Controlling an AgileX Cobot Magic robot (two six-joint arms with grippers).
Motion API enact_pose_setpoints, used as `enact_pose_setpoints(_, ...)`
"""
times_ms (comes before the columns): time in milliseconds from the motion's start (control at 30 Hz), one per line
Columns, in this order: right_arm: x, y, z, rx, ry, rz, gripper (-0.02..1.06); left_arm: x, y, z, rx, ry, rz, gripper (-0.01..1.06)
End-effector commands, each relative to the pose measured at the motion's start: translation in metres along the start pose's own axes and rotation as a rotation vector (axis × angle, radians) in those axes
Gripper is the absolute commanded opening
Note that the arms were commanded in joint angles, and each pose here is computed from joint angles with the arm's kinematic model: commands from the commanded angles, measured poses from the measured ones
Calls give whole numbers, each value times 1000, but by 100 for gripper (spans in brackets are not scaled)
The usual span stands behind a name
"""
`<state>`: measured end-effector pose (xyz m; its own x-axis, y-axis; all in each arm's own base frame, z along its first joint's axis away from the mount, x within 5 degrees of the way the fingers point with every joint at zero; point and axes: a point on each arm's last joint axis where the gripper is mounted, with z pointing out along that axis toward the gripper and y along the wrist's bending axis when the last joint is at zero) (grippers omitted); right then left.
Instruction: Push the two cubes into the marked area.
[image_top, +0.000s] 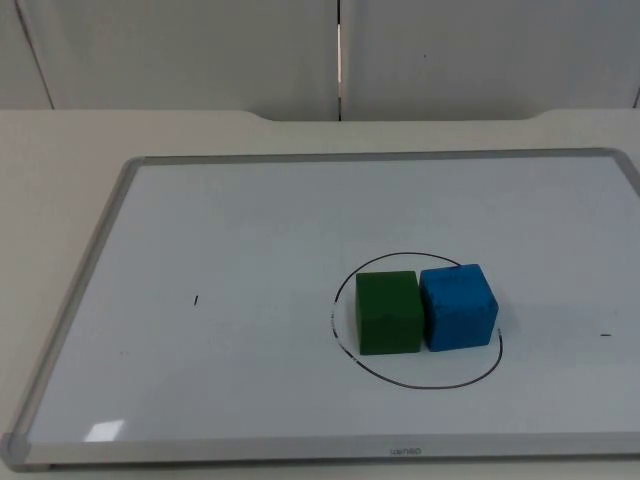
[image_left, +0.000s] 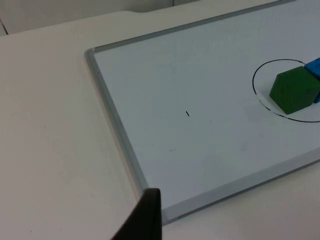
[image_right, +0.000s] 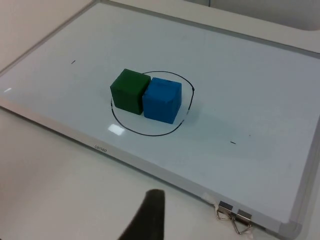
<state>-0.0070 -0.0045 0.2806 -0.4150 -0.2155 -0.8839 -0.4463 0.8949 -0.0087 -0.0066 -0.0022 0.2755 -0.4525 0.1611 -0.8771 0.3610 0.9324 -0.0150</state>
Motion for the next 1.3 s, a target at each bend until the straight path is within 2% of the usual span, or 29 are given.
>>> enact_pose_setpoints(0,0,0,1,-1,-9,-13,95,0,0,1,1,-8,-6,105)
enact_pose_setpoints(33,0,0,1,-1,-9,-13,95,0,0,1,1,-8,-6,105)
enact_pose_setpoints(67,0,0,1,-3,-9,-11,106,0,0,1,1,-8,-6,105)
enact_pose_setpoints(1033,0,0,1,3,-11,4,105,0,0,1,1,-8,-6,105)
enact_pose_setpoints(1267,0,0,1,76,-10,42,105,0,0,1,1,-8,-6,105)
